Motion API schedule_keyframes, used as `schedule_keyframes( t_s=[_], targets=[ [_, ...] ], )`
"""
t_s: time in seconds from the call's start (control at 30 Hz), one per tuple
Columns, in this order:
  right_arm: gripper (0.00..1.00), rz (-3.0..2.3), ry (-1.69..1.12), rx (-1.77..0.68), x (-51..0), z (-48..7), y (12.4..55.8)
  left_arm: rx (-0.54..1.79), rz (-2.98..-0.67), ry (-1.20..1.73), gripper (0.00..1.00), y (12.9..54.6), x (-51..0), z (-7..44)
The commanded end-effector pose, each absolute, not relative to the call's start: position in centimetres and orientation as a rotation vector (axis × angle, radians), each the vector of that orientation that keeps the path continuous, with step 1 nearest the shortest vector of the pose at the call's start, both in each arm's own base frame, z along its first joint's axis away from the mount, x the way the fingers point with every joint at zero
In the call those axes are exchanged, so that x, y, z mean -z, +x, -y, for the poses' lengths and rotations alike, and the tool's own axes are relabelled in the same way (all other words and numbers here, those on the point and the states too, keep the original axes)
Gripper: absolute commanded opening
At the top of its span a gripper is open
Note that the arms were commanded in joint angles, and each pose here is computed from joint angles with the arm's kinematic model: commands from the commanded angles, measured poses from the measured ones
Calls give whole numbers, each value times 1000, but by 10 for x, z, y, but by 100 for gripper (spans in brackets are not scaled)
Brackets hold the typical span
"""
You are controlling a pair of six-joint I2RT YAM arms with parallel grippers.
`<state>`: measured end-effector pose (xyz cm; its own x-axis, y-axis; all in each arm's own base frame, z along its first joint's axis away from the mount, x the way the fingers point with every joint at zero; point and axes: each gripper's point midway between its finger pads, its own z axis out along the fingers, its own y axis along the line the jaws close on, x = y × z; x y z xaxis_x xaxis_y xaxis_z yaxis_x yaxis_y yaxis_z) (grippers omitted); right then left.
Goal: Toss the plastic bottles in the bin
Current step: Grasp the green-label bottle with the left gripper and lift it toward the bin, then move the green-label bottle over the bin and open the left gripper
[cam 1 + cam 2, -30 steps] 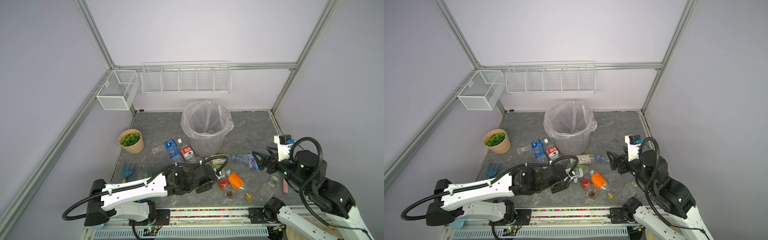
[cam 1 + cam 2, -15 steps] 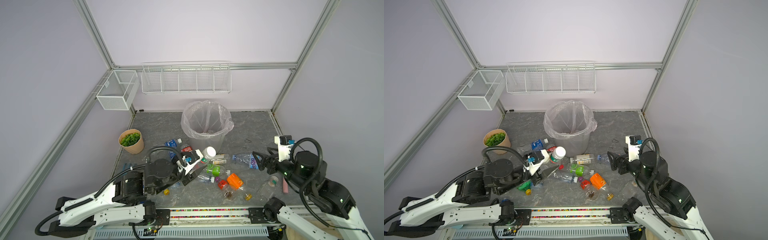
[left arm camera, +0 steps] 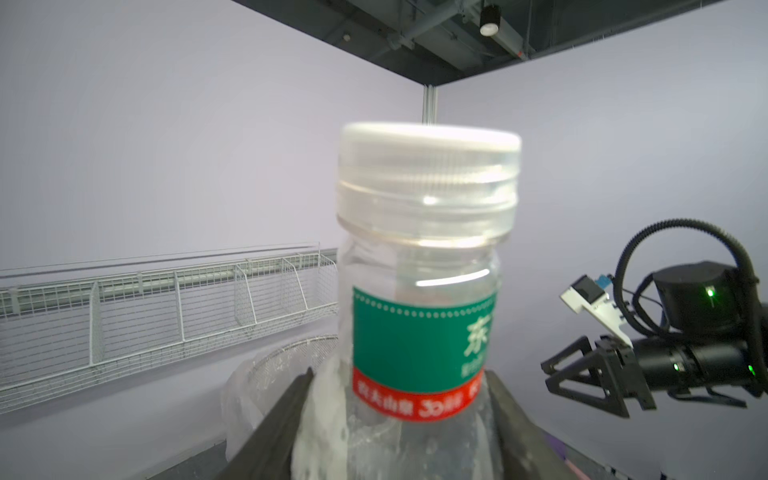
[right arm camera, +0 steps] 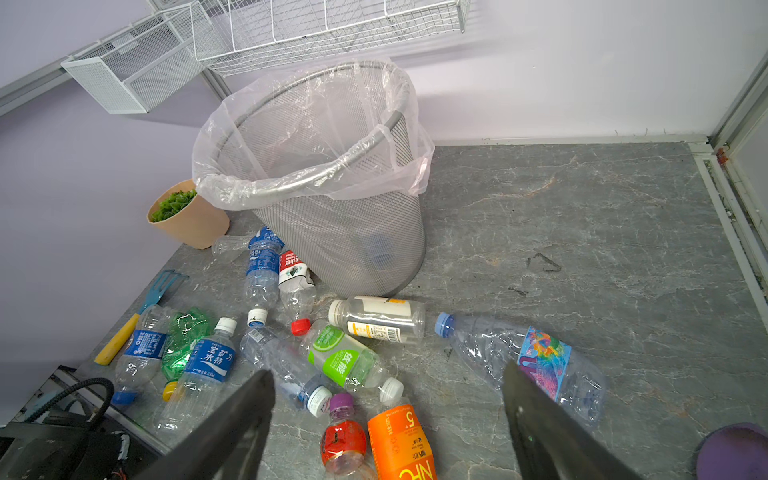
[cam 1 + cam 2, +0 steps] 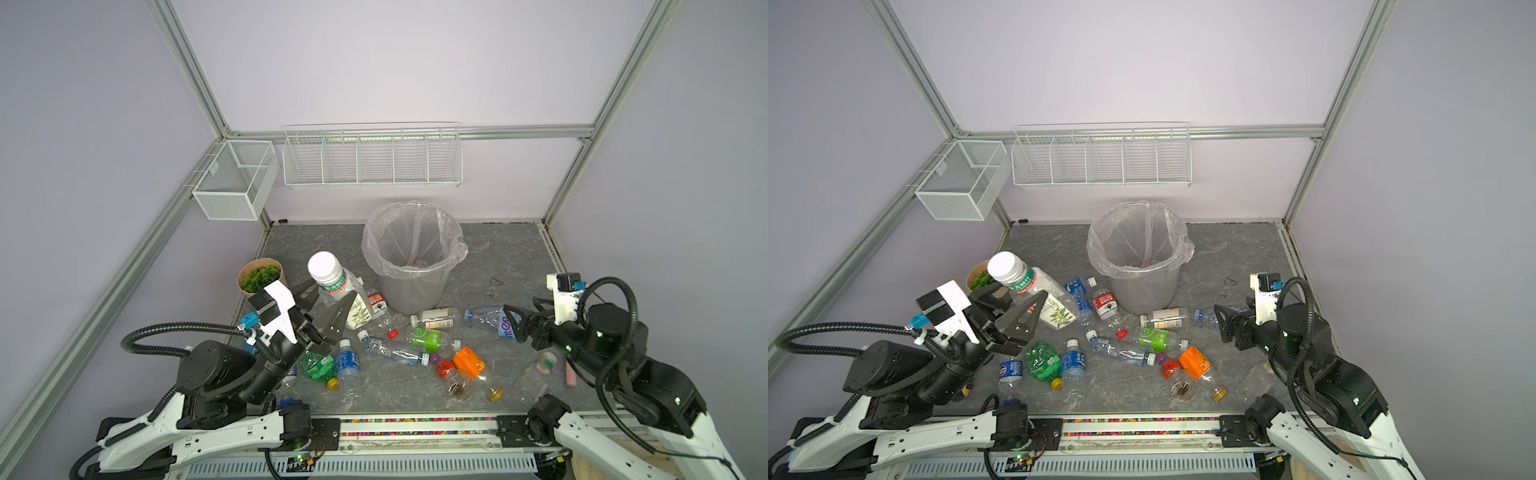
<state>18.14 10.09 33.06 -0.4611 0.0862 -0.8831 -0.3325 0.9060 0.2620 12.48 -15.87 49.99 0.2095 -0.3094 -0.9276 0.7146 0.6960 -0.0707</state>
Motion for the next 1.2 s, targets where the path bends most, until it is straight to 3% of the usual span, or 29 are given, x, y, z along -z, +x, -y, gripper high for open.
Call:
schedule_keyframes(
  t_s=[0.0,0.13,0.37,0.57,0.73,0.77,0.83,1.17],
  targets=[
    [88,-1977,-149,-517,-332,-102,182,754,-1054,240,40,129,-532,133],
    [88,-1979,-150,-532,-333,-104,182,658,-1041,227,40,137,-549,139],
    [88,-1974,-150,-562,-336,-109,183,503,-1076,313,40,174,-563,195],
    [88,-1964,-157,-573,-343,-109,181,530,-1167,279,39,257,-551,234],
    [88,-1952,-156,-564,-350,-103,176,545,-1373,308,40,342,-501,278],
    [88,-1950,-157,-563,-351,-102,175,544,-1442,318,46,357,-486,285],
    [88,-1945,-157,-554,-354,-99,172,475,-1574,331,98,374,-466,288],
    [88,-1968,-143,-521,-334,-93,171,518,-1420,297,99,295,-520,227]
  ],
)
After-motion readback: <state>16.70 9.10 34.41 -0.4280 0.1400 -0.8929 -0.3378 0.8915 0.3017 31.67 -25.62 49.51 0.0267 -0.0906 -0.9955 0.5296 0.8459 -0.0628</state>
